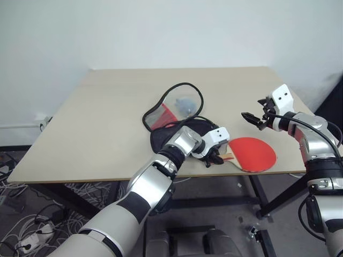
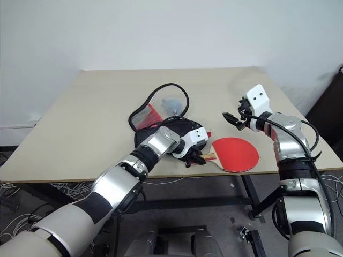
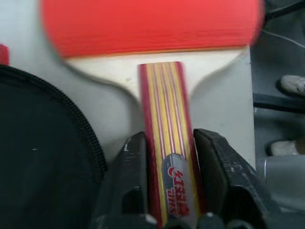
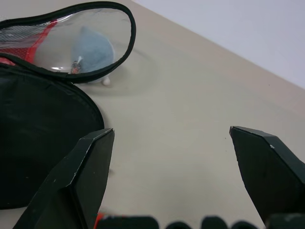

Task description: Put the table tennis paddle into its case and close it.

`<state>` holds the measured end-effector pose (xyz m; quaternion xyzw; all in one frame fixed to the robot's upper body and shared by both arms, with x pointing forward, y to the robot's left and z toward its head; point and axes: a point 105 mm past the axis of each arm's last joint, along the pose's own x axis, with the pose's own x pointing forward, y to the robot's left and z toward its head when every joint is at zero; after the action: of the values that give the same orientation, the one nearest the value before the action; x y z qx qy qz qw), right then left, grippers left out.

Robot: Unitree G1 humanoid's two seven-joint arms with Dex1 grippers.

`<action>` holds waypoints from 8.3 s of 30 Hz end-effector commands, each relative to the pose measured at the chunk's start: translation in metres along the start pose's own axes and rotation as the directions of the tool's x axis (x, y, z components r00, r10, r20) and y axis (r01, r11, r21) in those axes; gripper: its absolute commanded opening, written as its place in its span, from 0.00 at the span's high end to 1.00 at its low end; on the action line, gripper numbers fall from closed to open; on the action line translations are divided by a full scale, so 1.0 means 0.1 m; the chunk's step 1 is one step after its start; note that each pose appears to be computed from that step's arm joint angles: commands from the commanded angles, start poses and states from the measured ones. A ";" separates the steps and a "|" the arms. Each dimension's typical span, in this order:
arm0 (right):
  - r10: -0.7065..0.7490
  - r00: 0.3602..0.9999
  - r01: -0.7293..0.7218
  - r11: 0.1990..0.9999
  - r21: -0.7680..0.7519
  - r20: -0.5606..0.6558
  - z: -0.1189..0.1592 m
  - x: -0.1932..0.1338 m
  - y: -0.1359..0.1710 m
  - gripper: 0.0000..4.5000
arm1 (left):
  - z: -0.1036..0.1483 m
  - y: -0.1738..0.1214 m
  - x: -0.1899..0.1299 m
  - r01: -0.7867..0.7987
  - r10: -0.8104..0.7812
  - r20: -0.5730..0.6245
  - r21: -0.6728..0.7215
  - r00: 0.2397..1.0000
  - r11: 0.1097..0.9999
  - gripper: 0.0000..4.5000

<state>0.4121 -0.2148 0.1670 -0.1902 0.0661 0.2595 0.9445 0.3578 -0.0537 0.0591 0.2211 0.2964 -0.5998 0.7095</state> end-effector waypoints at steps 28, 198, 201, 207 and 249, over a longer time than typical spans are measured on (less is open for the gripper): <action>-0.081 0.994 0.084 0.996 -0.032 0.069 0.24 -0.07 -0.20 0.06 | 0.48 0.34 -0.48 -0.143 0.128 0.239 0.045 0.962 0.989 0.76; -0.031 0.986 0.013 0.993 0.113 0.162 0.34 -0.39 -0.11 0.06 | -0.56 0.93 -1.42 -0.306 0.323 -0.071 0.187 0.944 0.934 0.58; -0.031 0.986 0.013 0.993 0.114 0.162 0.33 -0.39 -0.11 0.06 | -0.55 0.92 -1.41 -0.305 0.323 -0.069 0.189 0.944 0.933 0.38; -0.028 0.987 0.009 0.993 0.115 0.161 0.33 -0.38 -0.10 0.06 | -0.49 0.94 -1.41 -0.327 0.335 -0.023 0.163 0.942 0.931 0.22; 0.270 0.962 -0.268 0.962 0.053 -0.041 -0.20 -0.07 0.86 0.06 | -0.76 1.41 -1.74 -0.775 0.809 0.025 -0.271 0.588 0.571 0.22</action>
<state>0.3644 -0.1622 0.1053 -0.1220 0.1502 0.3567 0.9139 0.4609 0.1513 0.0990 0.2065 0.2092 -0.1928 0.9362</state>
